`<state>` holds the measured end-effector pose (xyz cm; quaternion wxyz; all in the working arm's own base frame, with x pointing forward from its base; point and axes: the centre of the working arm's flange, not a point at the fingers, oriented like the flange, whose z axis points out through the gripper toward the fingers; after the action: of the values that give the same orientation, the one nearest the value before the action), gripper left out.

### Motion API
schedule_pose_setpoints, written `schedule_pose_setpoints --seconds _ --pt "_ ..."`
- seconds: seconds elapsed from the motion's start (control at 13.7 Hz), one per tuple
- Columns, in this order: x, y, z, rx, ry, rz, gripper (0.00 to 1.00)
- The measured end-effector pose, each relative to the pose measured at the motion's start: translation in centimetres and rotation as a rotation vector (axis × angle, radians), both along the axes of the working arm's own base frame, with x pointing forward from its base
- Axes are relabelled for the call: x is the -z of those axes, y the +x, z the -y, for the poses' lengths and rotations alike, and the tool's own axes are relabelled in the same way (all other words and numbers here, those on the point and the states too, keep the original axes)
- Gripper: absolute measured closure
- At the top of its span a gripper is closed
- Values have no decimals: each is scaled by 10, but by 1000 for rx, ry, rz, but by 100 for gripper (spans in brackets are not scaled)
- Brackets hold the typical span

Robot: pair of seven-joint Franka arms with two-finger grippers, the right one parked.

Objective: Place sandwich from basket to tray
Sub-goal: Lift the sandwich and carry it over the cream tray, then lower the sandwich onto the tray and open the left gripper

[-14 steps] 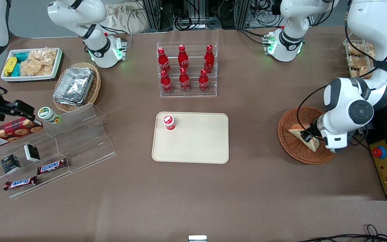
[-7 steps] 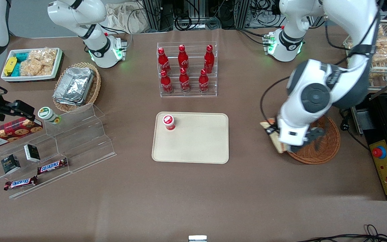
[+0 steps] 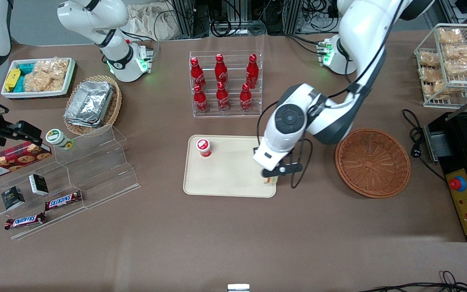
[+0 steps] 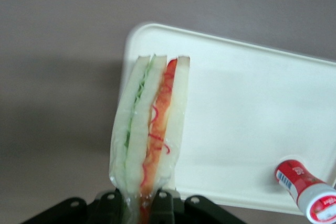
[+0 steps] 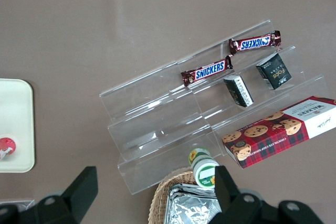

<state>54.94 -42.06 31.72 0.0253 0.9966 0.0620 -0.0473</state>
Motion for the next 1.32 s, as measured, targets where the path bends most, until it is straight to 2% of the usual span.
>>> schedule_pose_setpoints --seconds 0.29,0.51,0.59,0.88,1.02,1.17,1.32 --pt "60 0 20 52 -4 -56 82" --pt "67 6 16 78 -5 -59 85" --pt "66 7 15 78 -5 -57 81" --pt "56 17 11 65 -14 -40 39" --pt "44 26 2 50 -4 -24 22" --pt "18 32 -16 38 45 -34 1" --pt "-21 35 -39 17 100 -41 0"
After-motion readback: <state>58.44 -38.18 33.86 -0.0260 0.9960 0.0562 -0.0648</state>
